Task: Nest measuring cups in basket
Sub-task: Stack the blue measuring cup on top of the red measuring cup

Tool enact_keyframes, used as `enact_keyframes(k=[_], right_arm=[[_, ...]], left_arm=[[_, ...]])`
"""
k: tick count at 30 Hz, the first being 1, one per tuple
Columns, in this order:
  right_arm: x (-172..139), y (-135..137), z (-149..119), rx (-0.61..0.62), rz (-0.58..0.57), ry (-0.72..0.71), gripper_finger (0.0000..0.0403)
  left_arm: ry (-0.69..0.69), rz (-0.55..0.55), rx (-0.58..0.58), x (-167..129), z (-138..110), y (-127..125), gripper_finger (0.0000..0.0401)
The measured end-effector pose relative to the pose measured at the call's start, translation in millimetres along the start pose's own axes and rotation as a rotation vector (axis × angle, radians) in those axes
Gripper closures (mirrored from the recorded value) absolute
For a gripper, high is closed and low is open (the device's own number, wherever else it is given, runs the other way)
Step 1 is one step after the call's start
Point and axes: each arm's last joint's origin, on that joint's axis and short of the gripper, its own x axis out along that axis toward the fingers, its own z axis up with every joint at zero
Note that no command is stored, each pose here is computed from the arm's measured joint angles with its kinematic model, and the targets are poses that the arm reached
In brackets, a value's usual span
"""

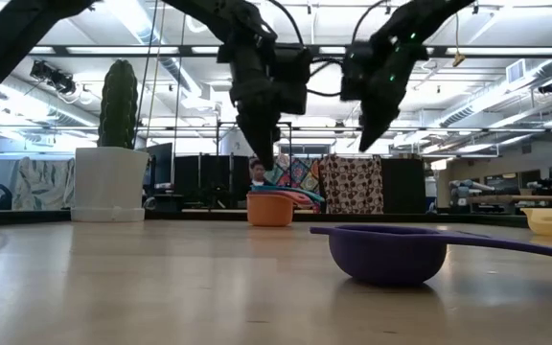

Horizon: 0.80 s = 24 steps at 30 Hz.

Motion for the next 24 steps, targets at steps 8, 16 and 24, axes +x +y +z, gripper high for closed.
enact_keyframes(k=[8,16,24], right_arm=[[47.8,-18.8,3.4,-0.034,0.012,0.048,0.0396],[77.4,-20.1,5.5,-0.046,0.058,0.064,0.0398],[79.0,-16.7,11.6,-0.087,0.051,0.023,0.0398]], left_arm=[[-0.041,0.018,-0.040,1.0,3.7,3.7,0.0394],[-0.042,0.024,-0.087,-0.2,1.9,8.6,0.0397],[0.008,-0.010,-0.102,26.1,-5.5,10.7,0.0399]])
